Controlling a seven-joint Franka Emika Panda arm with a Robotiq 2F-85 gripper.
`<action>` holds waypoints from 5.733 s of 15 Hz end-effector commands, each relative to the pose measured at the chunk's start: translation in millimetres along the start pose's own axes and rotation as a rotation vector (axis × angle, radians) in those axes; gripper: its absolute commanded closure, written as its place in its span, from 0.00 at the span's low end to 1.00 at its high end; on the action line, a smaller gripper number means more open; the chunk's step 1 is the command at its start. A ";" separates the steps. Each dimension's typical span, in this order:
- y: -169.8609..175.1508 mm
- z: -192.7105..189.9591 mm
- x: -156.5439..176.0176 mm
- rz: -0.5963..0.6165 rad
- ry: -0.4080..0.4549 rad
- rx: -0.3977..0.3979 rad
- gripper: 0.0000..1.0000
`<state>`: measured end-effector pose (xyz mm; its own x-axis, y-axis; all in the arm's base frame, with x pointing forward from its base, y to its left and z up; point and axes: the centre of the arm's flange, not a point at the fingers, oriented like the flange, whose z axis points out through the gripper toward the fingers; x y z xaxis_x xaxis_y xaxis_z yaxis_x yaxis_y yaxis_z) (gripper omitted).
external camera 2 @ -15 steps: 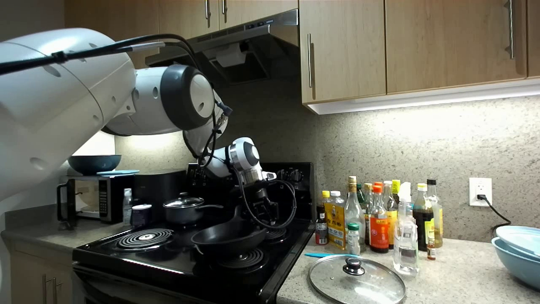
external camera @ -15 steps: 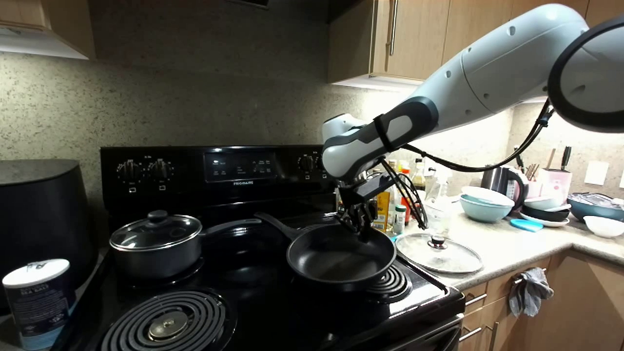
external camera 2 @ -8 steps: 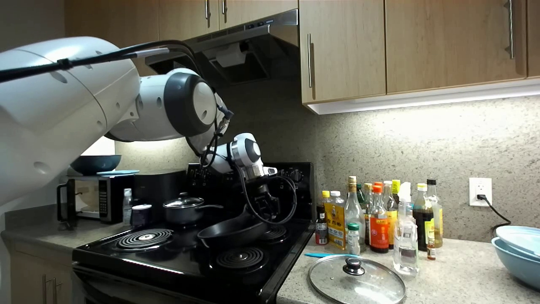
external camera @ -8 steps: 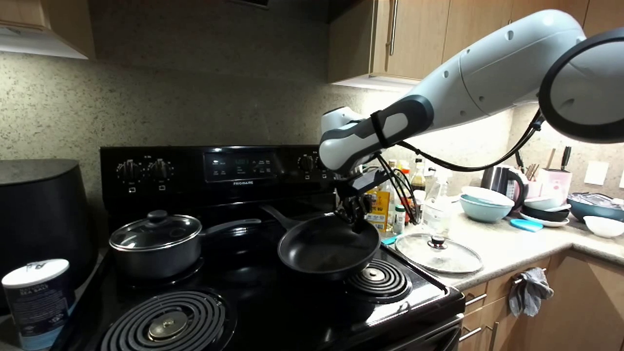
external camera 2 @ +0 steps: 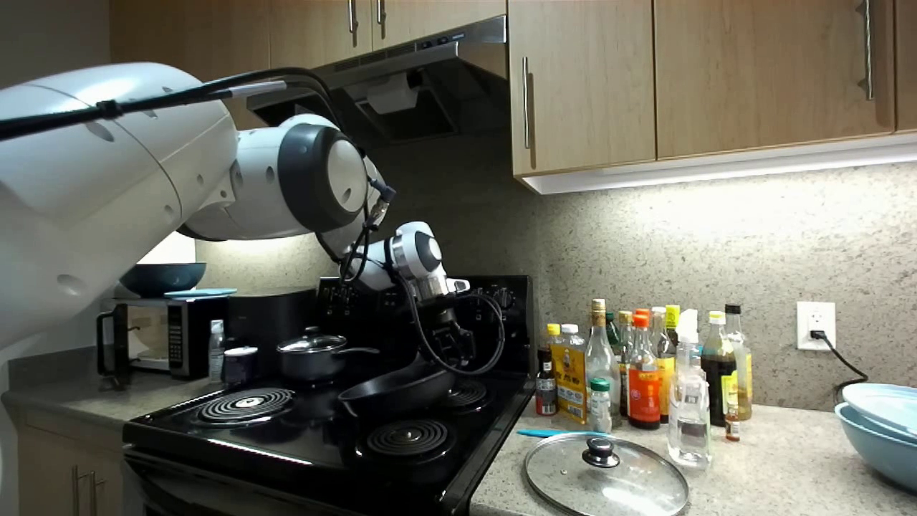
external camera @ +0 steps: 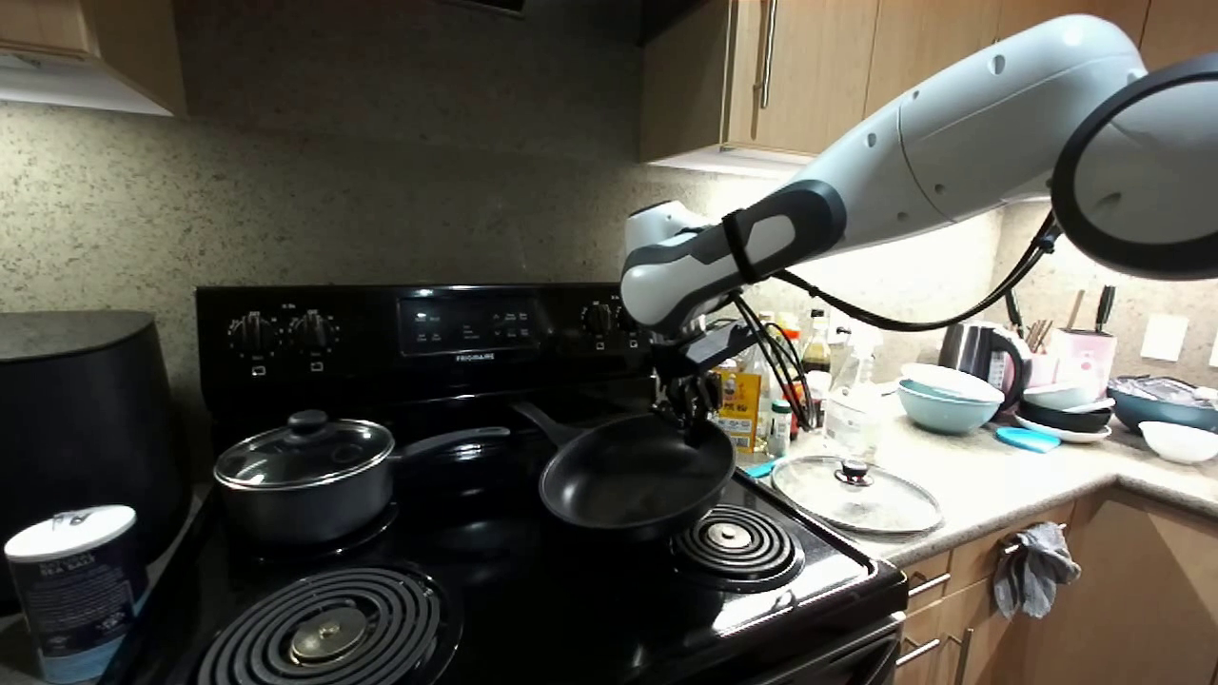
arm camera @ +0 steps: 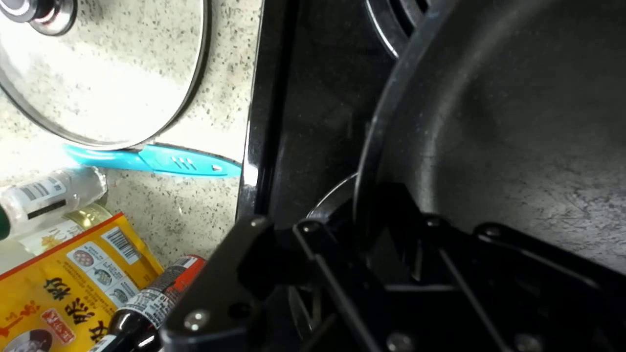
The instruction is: Move the pan backwards
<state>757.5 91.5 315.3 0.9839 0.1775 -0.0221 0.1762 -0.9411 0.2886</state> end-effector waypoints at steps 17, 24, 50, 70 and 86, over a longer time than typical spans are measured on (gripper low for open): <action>19.9 -17.7 35.6 -0.214 0.086 -0.125 0.95; 28.3 -37.6 63.1 -0.165 0.187 -0.234 0.96; 3.8 -15.7 65.5 -0.245 0.012 -0.222 0.94; 17.0 41.4 59.4 -0.253 -0.108 -0.056 0.94; 22.3 82.4 69.5 -0.277 -0.167 -0.028 0.43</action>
<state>792.5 57.8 268.8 0.9039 0.3828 -0.1911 0.4222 -0.8700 0.2546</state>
